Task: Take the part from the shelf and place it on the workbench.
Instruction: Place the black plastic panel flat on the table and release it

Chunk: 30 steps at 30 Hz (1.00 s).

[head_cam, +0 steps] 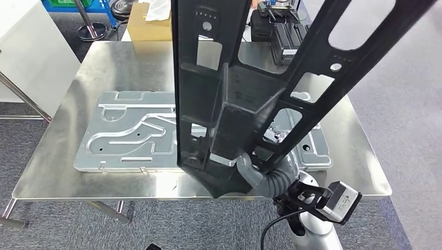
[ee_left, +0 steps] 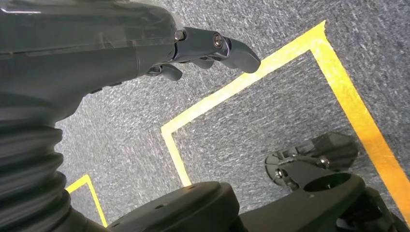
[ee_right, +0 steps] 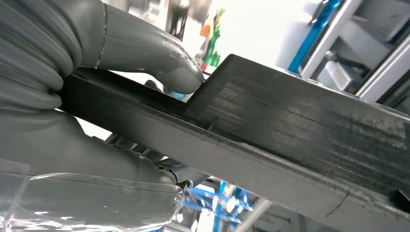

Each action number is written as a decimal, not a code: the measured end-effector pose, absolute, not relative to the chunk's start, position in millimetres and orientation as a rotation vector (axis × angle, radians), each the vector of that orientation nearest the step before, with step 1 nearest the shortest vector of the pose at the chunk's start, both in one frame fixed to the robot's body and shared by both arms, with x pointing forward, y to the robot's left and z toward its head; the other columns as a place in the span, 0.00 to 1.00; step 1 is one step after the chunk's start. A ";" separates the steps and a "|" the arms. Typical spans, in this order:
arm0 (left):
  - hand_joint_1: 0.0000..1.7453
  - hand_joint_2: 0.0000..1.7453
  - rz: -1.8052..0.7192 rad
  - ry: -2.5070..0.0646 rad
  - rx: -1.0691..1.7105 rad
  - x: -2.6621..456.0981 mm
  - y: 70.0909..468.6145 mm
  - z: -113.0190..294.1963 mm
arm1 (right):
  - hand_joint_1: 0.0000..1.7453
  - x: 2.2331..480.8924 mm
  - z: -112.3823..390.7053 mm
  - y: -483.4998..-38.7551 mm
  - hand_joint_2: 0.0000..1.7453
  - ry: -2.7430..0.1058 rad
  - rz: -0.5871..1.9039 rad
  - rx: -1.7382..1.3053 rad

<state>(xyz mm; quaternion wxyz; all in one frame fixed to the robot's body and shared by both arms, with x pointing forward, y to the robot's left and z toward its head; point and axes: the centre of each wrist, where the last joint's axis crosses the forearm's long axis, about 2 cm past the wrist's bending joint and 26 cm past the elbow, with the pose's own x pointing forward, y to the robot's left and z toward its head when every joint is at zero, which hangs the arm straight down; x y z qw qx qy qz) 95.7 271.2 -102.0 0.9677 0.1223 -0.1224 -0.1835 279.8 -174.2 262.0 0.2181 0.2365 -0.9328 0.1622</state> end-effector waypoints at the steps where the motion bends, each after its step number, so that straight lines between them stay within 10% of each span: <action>1: 0.00 1.00 -0.372 -0.251 0.245 95.5 271.1 -102.1 | 1.00 281.0 264.8 -177.4 1.00 -2.603 0.460 0.624; 30: 0.00 1.00 -0.377 -0.280 0.216 97.3 263.3 -101.3 | 1.00 384.5 408.4 -245.6 1.00 -2.537 0.755 -0.299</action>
